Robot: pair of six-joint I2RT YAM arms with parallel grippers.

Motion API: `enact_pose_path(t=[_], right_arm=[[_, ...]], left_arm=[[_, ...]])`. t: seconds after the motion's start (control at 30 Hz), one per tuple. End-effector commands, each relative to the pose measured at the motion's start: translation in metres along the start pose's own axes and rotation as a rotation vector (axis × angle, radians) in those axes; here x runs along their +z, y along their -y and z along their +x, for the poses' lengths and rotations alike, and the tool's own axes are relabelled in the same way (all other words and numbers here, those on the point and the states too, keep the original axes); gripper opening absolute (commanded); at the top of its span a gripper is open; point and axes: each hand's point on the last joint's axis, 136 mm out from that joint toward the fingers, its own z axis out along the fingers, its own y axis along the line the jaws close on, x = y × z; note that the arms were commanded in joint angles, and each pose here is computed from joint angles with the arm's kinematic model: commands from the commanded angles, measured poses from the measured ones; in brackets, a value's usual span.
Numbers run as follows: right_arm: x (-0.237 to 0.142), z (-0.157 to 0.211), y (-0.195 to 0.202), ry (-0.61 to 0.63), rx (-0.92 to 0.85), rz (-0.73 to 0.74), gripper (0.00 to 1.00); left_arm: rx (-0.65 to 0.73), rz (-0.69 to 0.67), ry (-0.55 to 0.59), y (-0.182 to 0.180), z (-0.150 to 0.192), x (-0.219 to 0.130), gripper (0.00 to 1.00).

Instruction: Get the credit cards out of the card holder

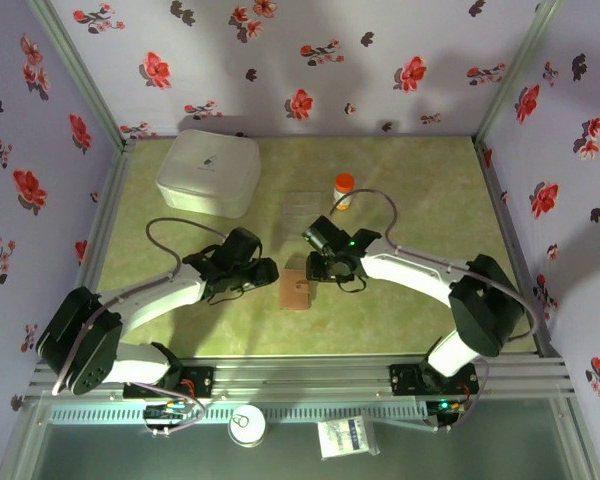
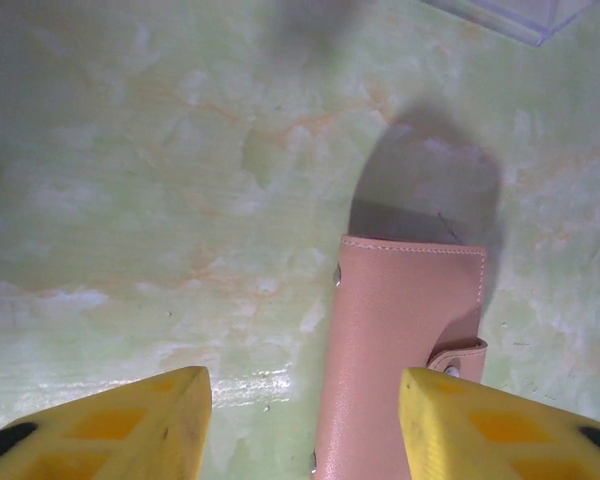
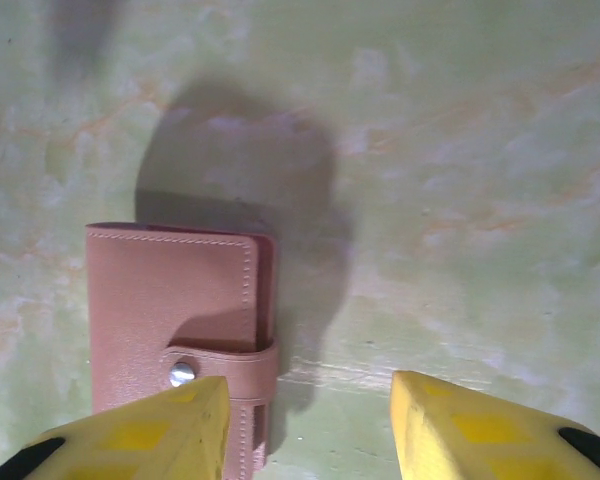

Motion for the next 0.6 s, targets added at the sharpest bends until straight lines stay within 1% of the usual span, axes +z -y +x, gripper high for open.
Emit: enact_pose_path(t=[0.0, 0.1, 0.17, 0.23, 0.33, 0.37, 0.57], right_arm=[[0.004, 0.003, -0.004, -0.01, 0.031, 0.063, 0.45], [0.009, 0.009, -0.012, -0.023, 0.02, 0.085, 0.44], [0.011, 0.012, -0.018, -0.027, 0.016, 0.09, 0.43], [0.012, 0.014, -0.023, -0.036, 0.021, 0.093, 0.43], [0.016, 0.021, -0.027, -0.06, 0.03, 0.115, 0.42], [0.017, 0.023, -0.029, -0.067, 0.031, 0.122, 0.41], [0.024, 0.033, -0.041, -0.102, 0.018, 0.143, 0.38]], left_arm=[[0.046, 0.098, 0.003, 0.015, -0.007, -0.006, 0.43], [0.055, 0.125, -0.016, 0.016, -0.005, -0.004, 0.33], [0.062, 0.144, -0.035, 0.018, -0.003, -0.001, 0.23], [0.068, 0.149, -0.046, 0.018, -0.001, 0.001, 0.17], [0.067, 0.148, -0.05, 0.016, -0.001, 0.002, 0.02], [0.065, 0.146, -0.048, 0.014, -0.001, 0.003, 0.0], [0.019, 0.135, -0.034, -0.005, -0.008, 0.003, 0.0]])
